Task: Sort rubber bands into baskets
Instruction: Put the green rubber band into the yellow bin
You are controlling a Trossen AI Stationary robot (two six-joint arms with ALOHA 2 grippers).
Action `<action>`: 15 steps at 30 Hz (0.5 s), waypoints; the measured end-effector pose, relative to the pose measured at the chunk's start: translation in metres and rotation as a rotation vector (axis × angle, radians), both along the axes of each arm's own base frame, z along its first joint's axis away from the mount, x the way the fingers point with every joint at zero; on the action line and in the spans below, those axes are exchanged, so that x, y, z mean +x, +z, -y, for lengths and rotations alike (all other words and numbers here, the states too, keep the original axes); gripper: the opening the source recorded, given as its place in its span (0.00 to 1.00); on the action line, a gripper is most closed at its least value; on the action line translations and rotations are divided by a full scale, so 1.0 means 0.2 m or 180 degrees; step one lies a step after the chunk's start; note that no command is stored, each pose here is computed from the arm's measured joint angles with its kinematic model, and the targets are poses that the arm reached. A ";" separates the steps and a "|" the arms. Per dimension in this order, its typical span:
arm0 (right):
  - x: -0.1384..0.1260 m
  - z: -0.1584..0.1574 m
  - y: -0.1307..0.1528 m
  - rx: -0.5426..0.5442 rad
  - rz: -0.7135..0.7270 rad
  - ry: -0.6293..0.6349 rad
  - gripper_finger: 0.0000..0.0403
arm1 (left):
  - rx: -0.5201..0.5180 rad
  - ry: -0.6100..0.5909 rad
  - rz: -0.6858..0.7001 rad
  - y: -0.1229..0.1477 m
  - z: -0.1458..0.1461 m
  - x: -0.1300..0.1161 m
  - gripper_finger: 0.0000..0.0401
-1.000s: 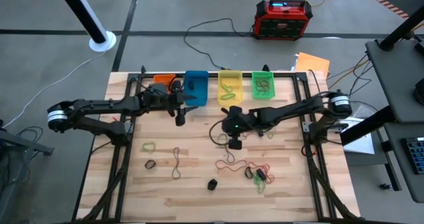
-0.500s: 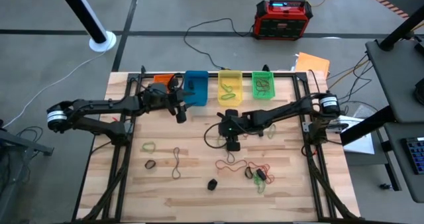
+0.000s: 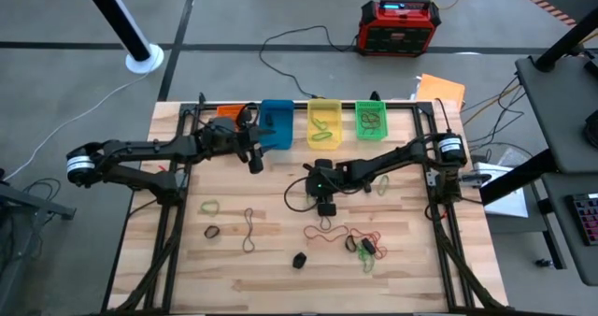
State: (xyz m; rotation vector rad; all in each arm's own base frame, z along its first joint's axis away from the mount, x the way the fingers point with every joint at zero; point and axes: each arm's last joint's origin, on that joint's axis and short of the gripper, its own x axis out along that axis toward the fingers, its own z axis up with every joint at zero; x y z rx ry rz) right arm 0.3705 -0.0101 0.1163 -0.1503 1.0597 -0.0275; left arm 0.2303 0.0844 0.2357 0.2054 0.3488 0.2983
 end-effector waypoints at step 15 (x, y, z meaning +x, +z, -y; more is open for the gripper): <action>0.00 0.01 0.02 0.0074 0.0062 0.0106 0.02 | -0.0077 0.0024 0.0028 0.00 0.00 0.00 0.43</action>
